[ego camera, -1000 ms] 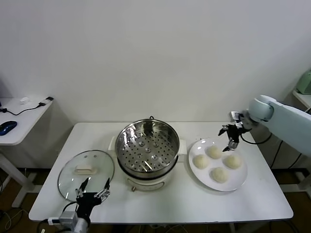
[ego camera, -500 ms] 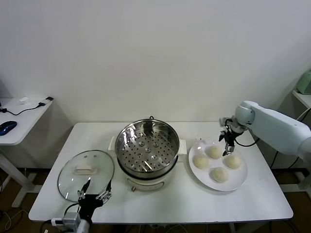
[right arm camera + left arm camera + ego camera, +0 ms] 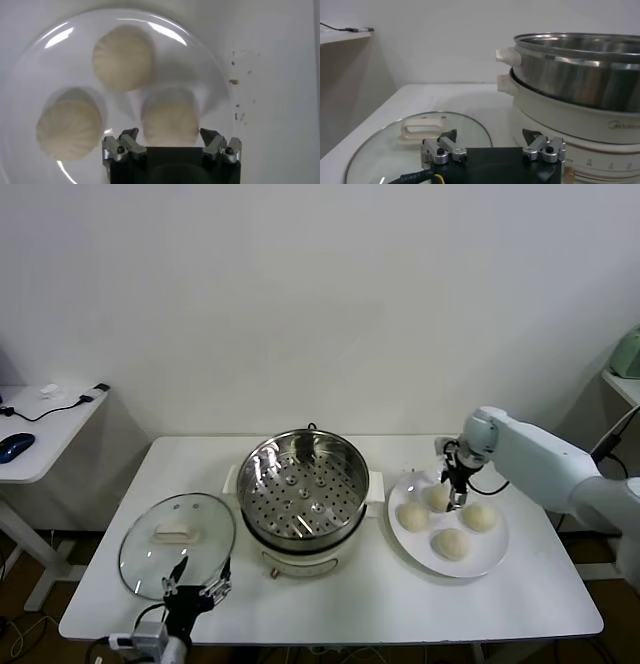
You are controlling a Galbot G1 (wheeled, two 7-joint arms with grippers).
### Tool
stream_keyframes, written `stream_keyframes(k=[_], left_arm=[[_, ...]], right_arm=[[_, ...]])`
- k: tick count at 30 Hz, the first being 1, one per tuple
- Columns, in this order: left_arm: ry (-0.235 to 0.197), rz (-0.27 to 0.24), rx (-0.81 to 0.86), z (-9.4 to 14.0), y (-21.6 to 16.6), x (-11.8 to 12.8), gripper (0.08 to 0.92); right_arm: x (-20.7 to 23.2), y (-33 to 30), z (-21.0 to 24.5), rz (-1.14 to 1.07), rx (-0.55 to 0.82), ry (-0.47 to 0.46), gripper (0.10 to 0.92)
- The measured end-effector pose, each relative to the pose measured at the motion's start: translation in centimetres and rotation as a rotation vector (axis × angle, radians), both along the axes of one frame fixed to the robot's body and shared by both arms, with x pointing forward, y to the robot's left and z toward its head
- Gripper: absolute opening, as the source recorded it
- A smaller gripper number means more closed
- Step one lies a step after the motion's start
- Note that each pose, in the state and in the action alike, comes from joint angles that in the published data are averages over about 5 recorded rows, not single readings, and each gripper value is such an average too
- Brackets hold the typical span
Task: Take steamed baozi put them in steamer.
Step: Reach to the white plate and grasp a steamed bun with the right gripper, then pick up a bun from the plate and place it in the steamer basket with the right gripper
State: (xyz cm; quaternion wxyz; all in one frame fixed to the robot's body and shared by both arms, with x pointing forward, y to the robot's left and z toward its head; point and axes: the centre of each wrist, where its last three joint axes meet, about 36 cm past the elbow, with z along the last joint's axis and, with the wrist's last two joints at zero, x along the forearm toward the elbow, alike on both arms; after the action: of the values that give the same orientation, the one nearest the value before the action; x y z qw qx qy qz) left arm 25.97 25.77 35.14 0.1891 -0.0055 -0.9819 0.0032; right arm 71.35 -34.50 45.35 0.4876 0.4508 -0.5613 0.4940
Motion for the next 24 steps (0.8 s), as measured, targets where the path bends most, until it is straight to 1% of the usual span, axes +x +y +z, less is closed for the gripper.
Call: stream_keyframes(k=[3,5,9,12,17,24], left_arm=[[0.000,0.000,0.001,0.0,0.0,0.0,0.823],[0.002,-0.001,0.003,0.0,0.0,0.0,0.823],[0.002,-0.004,0.007,0.0,-0.1,-0.2,0.823],[0.000,-0.008,0.011,0.0,-0.2,-0.3,0.823],[-0.005,-0.015,0.017,0.2,-0.5,-0.6,0.823],[-0.014,-0.024,0.030,0.6,-0.5,-0.6,0.823]], right_arm=[[0.0,0.0,0.1,-0.003,0.004,-0.004,0.707],[0.0,0.0,0.2,-0.002,0.010,-0.007,0.672],[0.1,0.1,1.2,0.007,0.026,-0.018,0.642],[0.3,0.4,3.0,0.028,0.036,-0.032,0.631],[0.8,1.6,8.1,0.106,0.047,-0.067,0.628],[1.0,7.3,18.8,0.334,0.071,-0.145,0.633]])
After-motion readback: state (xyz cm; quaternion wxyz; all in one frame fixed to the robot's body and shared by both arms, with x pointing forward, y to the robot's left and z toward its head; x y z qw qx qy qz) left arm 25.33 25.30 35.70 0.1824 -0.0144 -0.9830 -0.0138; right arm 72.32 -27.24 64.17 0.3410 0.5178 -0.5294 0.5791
